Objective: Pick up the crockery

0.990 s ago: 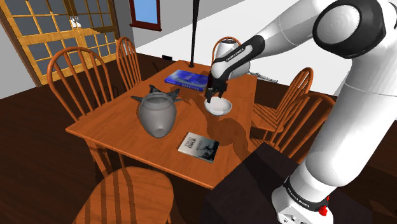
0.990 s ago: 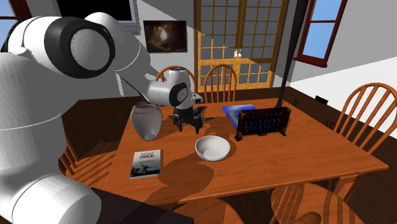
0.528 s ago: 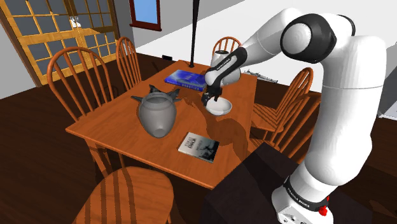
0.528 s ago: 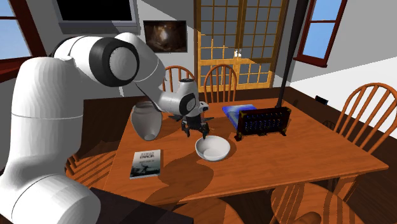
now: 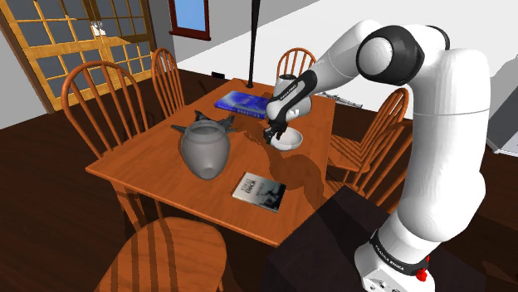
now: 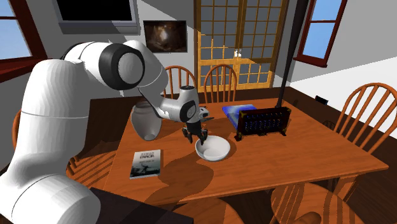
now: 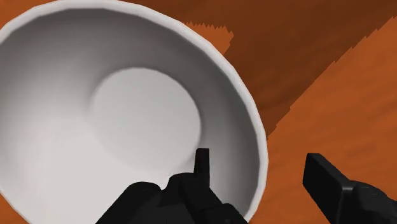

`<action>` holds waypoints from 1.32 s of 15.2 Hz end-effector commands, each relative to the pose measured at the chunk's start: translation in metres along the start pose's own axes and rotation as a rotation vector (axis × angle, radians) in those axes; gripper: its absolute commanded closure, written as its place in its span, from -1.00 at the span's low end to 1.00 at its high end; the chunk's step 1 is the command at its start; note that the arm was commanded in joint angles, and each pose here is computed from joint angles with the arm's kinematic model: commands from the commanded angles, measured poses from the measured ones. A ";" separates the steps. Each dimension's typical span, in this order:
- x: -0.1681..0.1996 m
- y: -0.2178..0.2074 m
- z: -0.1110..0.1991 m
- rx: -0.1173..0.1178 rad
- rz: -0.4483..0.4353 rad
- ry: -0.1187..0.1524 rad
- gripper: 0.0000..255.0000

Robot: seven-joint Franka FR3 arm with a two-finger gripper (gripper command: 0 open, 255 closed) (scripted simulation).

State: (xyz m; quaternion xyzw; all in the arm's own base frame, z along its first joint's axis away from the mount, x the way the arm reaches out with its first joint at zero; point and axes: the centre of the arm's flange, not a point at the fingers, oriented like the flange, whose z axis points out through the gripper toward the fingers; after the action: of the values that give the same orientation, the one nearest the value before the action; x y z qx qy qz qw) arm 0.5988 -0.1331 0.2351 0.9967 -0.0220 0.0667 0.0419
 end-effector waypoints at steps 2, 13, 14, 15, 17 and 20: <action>-0.001 0.000 0.001 0.000 0.000 0.000 1.00; 0.003 0.002 -0.019 0.000 0.000 0.000 1.00; 0.004 0.003 -0.024 0.000 0.000 0.000 1.00; 0.005 0.003 -0.030 0.000 0.000 0.000 1.00; 0.006 0.004 -0.040 0.000 0.000 0.000 1.00; 0.008 0.005 -0.056 0.000 0.000 0.000 1.00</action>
State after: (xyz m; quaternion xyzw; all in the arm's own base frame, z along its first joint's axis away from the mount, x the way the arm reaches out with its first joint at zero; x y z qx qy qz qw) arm 0.6003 -0.1340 0.2852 0.9967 -0.0221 0.0666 0.0419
